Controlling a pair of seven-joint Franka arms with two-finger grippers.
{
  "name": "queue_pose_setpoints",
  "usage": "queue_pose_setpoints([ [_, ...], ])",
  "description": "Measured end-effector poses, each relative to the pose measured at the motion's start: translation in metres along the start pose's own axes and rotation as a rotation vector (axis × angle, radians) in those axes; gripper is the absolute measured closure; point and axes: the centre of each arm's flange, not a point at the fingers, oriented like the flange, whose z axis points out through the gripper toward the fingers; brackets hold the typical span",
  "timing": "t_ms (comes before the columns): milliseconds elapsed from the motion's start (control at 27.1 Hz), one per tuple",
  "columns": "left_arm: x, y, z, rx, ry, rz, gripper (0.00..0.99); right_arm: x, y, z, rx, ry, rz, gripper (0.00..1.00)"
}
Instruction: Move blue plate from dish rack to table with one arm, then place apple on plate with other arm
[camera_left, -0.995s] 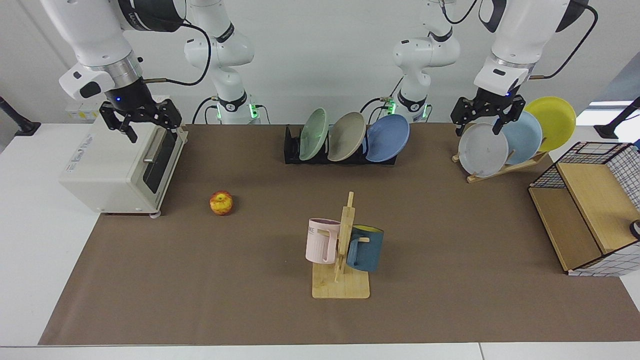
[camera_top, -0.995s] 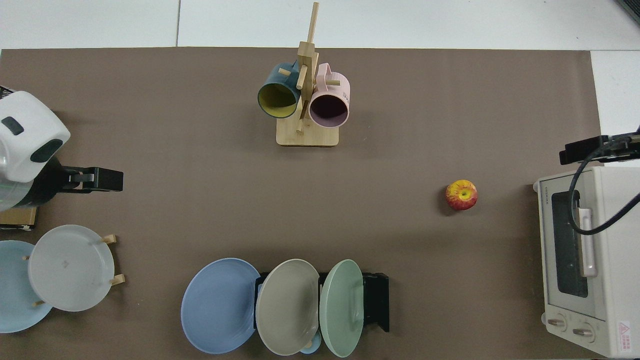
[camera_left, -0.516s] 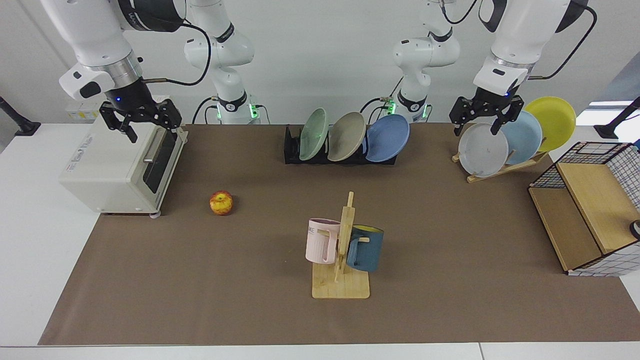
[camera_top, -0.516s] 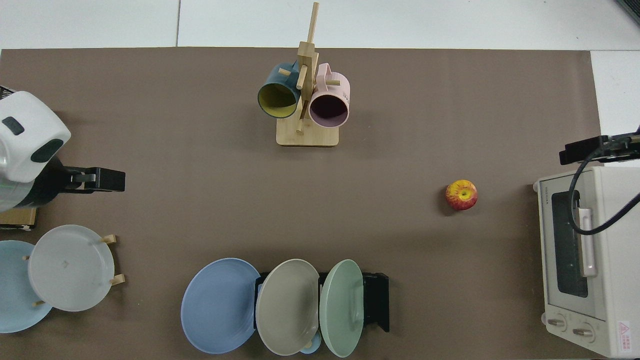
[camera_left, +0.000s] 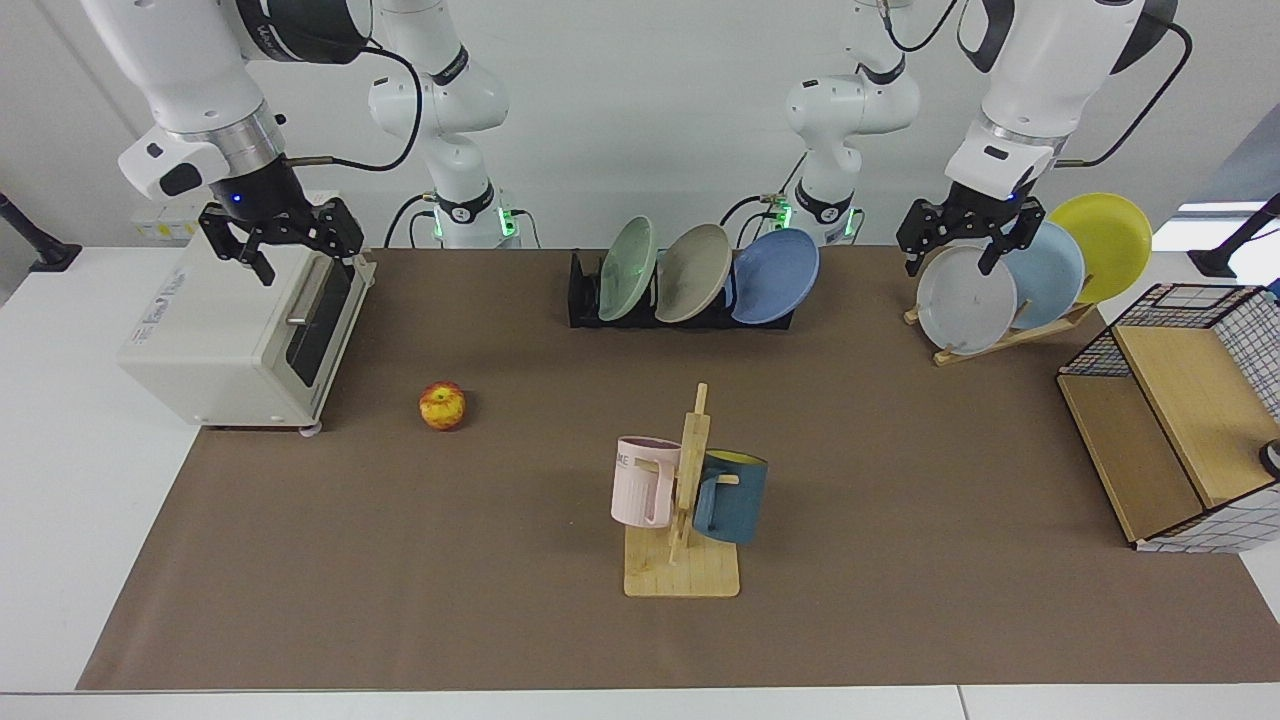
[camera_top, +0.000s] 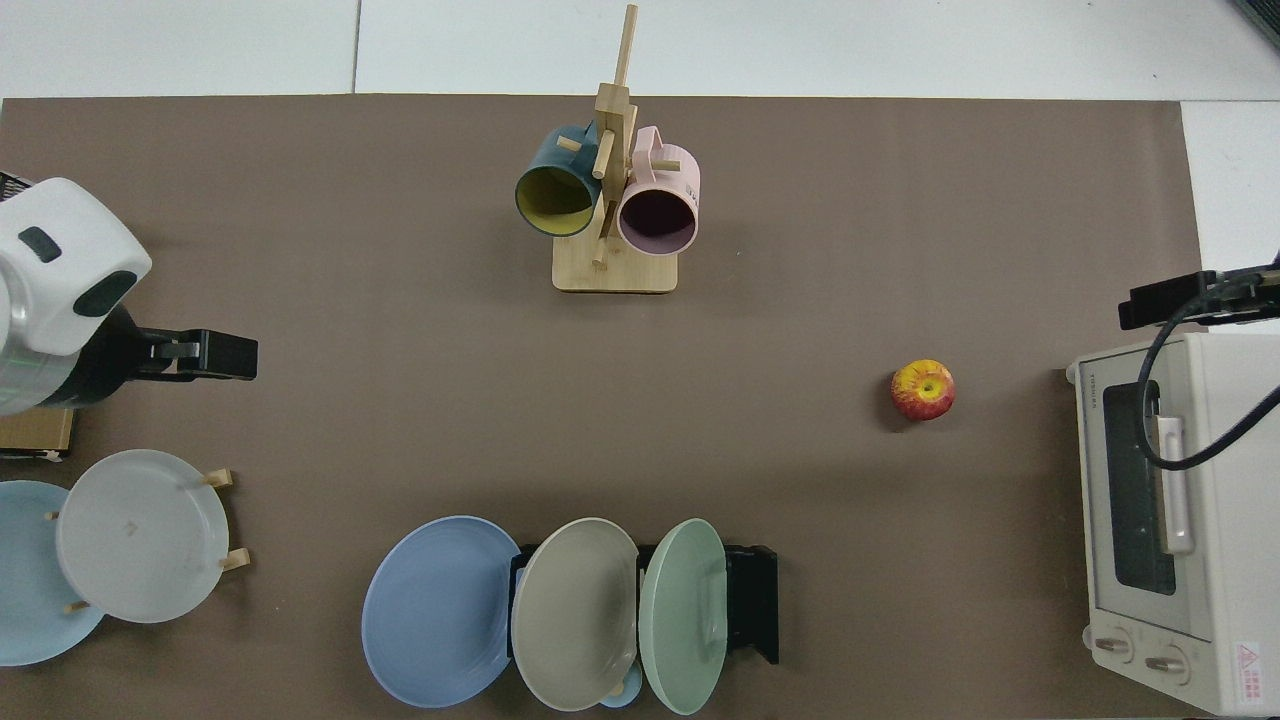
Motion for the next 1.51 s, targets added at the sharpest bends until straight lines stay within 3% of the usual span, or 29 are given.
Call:
queue_pose_setpoints([
  [258, -0.001, 0.008, 0.004, 0.001, -0.026, 0.014, 0.0, 0.0, 0.0, 0.0, 0.0, 0.0, 0.0, 0.0],
  [405, -0.016, 0.02, 0.014, 0.055, -0.046, 0.039, 0.0, 0.0, 0.0, 0.0, 0.0, 0.0, 0.0, 0.0],
  [811, -0.124, 0.102, 0.075, 0.26, 0.048, 0.026, 0.0, 0.0, 0.0, 0.0, 0.0, 0.0, 0.0, 0.0],
  [958, -0.151, 0.113, 0.098, 0.318, 0.088, 0.025, 0.0, 0.0, 0.0, 0.0, 0.0, 0.0, 0.0, 0.0],
  [1511, -0.183, 0.131, 0.153, 0.384, 0.097, 0.015, 0.0, 0.0, 0.0, 0.0, 0.0, 0.0, 0.0, 0.0],
])
